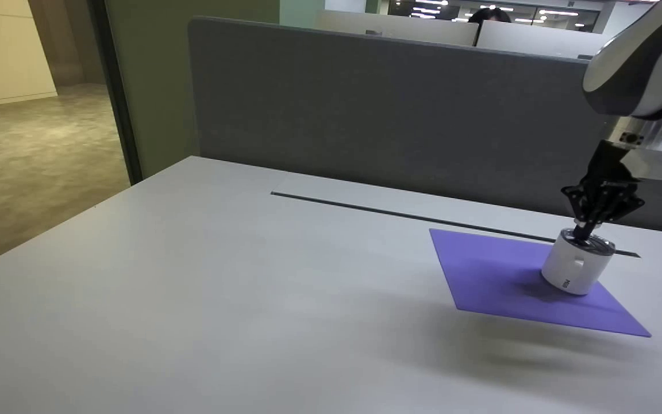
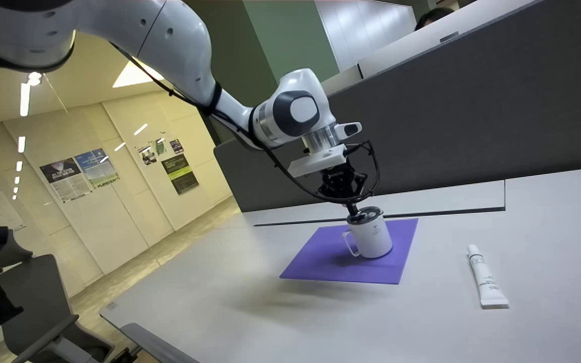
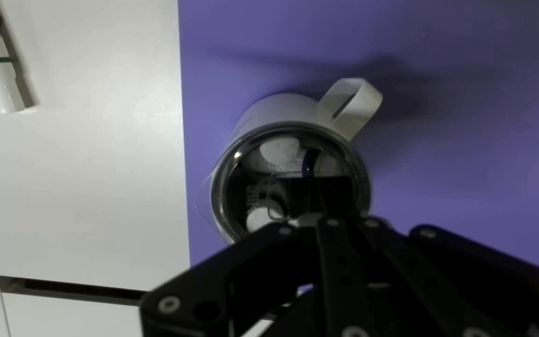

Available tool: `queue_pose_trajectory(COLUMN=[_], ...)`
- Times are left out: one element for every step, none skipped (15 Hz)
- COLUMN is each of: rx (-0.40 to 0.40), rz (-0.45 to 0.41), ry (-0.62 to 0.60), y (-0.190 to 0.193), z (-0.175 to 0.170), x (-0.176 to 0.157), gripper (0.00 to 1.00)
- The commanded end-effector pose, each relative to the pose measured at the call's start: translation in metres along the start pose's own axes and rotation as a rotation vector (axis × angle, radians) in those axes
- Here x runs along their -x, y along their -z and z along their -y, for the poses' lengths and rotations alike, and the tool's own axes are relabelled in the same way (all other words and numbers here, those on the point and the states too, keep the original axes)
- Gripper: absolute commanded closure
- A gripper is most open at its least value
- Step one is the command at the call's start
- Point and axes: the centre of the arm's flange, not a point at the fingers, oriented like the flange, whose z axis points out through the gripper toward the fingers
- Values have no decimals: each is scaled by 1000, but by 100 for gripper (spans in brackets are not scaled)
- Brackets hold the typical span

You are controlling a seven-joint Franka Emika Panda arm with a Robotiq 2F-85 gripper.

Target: Open the sliding lid on the top of the travel mug

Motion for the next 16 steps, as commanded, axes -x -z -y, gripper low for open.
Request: queue_pose_trajectory(rx=[-10,-13,-11,-11,-11,-9,-7,-8,-7,-7,-5,-4,-1,0,2,3], rz=[4,7,9,11,12,12,14,16,18,18,18,17,17,18,18,17], ry=[-28,-26,-25,-25,-23,-23,-25,-27,-29,-30,-31,-32,-33,-33,-35,-36], y=[-5,-7,-9,-11,-12,-12,-13,-13,-13,-13,-13,-13,-14,-14,-14,-14], z=[2,2,2,2,2,1,0,-1,-3,-3,-4,-5,-6,-7,-8,-9], x=[2,3,3,4,4,4,5,5,5,5,5,5,5,5,6,6], gripper=[100,100,100,100,100,100,100,100,100,100,100,100,100,100,100,100])
